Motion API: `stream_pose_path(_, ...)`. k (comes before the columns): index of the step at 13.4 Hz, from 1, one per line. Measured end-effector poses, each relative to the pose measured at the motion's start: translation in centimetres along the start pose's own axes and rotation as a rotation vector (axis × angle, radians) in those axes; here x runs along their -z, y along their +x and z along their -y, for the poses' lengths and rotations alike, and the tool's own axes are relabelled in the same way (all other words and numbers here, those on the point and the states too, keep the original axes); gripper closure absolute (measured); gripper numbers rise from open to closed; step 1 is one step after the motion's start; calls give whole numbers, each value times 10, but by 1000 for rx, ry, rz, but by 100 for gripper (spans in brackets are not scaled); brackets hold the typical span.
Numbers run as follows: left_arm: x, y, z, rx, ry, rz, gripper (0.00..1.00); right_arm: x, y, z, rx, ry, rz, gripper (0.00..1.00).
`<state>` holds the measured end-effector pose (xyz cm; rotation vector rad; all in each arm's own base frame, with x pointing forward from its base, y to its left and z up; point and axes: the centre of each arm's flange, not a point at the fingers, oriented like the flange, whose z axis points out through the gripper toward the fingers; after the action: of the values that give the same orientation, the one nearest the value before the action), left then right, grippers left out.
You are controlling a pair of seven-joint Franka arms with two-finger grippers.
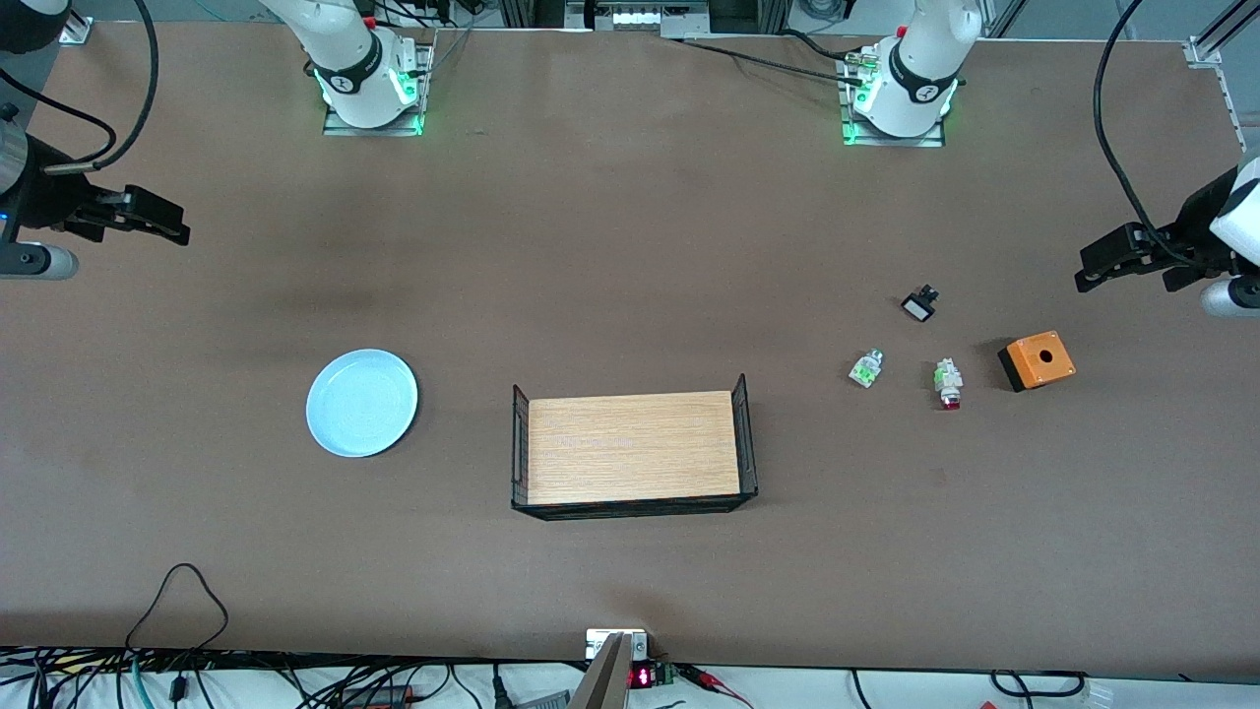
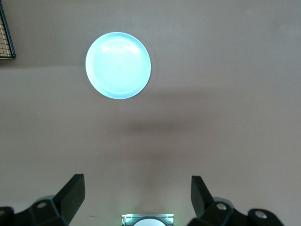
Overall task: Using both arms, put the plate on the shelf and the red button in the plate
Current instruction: 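Move the right gripper over the light-blue plate, then lower the right gripper and grasp the plate rim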
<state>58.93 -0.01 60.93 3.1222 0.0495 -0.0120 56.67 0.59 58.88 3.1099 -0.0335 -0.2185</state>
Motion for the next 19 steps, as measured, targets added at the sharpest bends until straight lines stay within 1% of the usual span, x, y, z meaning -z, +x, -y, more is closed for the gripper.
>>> stream_pose_path(2, 0, 0, 0, 0, 0, 0, 0, -11, 13, 0, -3, 0, -9, 0)
stream_pose_path(4, 0, 0, 0, 0, 0, 1, 0, -28, 29, -1, -6, 0, -5, 0)
stream_pose_path(6, -3, 1, 0, 0, 0, 8, 0, -58, 51, -2, -9, -1, 13, 0)
stream_pose_path(8, -18, 7, 0, 1, 0, 34, 0, -100, 79, -3, -15, -2, 24, 0)
stream_pose_path(11, -68, 27, 0, 0, -2, 116, 0, -159, 112, -11, -29, -2, 37, 0)
stream_pose_path(12, -85, 33, 1, 0, -3, 139, 0, -176, 121, -13, -32, -2, 34, 0)
stream_pose_path(13, -97, 39, 1, 1, -4, 141, 0, -190, 129, -14, -39, -1, 26, 0)
stream_pose_path(14, -107, 46, 2, 2, -5, 127, 0, -203, 136, -15, -56, -1, 14, 0)
stream_pose_path(16, -134, 56, 3, 4, -7, 126, 0, -231, 149, -13, -117, 0, 0, 0)
stream_pose_path(19, -192, 69, 4, 3, -10, 161, 0, -278, 158, -6, -142, -2, 40, 0)
